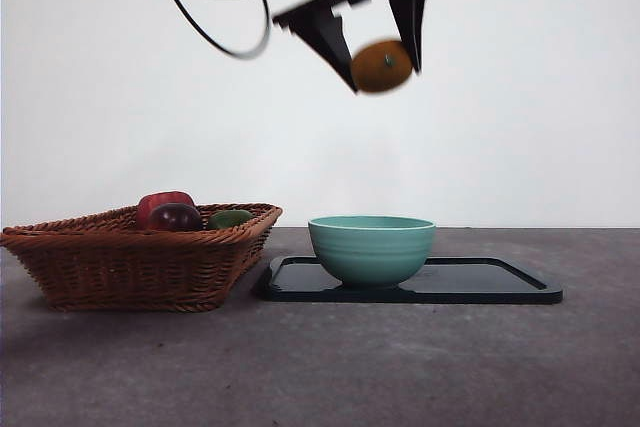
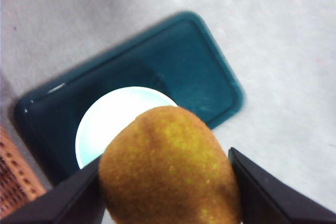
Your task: Pick up the wifruite, put it on the bowl, pick up the plate, put it on desk
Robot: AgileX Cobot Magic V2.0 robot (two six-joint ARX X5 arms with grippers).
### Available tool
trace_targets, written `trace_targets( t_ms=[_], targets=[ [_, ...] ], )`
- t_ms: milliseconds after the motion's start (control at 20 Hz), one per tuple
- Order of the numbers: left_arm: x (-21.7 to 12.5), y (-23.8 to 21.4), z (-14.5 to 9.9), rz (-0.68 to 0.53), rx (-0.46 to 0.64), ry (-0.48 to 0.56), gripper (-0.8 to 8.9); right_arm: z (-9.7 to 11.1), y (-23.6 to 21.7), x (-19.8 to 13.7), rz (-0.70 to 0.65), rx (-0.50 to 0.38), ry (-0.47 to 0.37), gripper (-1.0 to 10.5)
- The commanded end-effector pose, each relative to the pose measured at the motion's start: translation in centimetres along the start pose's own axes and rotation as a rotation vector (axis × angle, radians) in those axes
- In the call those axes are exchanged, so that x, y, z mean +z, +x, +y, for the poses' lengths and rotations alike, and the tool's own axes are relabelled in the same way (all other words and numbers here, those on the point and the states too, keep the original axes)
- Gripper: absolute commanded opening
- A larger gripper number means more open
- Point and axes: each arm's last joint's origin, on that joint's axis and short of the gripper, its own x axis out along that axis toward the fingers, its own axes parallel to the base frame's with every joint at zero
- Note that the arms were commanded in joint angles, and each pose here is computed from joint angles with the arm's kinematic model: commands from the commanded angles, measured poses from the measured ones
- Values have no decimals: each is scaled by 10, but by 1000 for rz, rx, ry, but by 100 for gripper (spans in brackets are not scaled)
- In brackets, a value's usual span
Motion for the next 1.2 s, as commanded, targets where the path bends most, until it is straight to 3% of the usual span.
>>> trace_targets(
  t_ms=[50,250,450,700,950,1200],
  targets=[
    [-10,-37,-6,-7,-11,40,238,1,-3,3,-17,14,8,568],
    [-40,-75,-3,37,10,65,238,1,-3,3,-17,14,8,568],
    [-80,-114,9,47,138,67,241,1,-3,3,-17,14,8,568],
    [-133,-148,37,62,179,-22,240,1,-3,3,-17,14,8,568],
    [-178,-159,67,84,237,-135,240,1,-3,3,-18,14,8,568],
    [-187,-146,80,-13,251,-189,240,1,-3,3,-18,15,8,568]
  ],
)
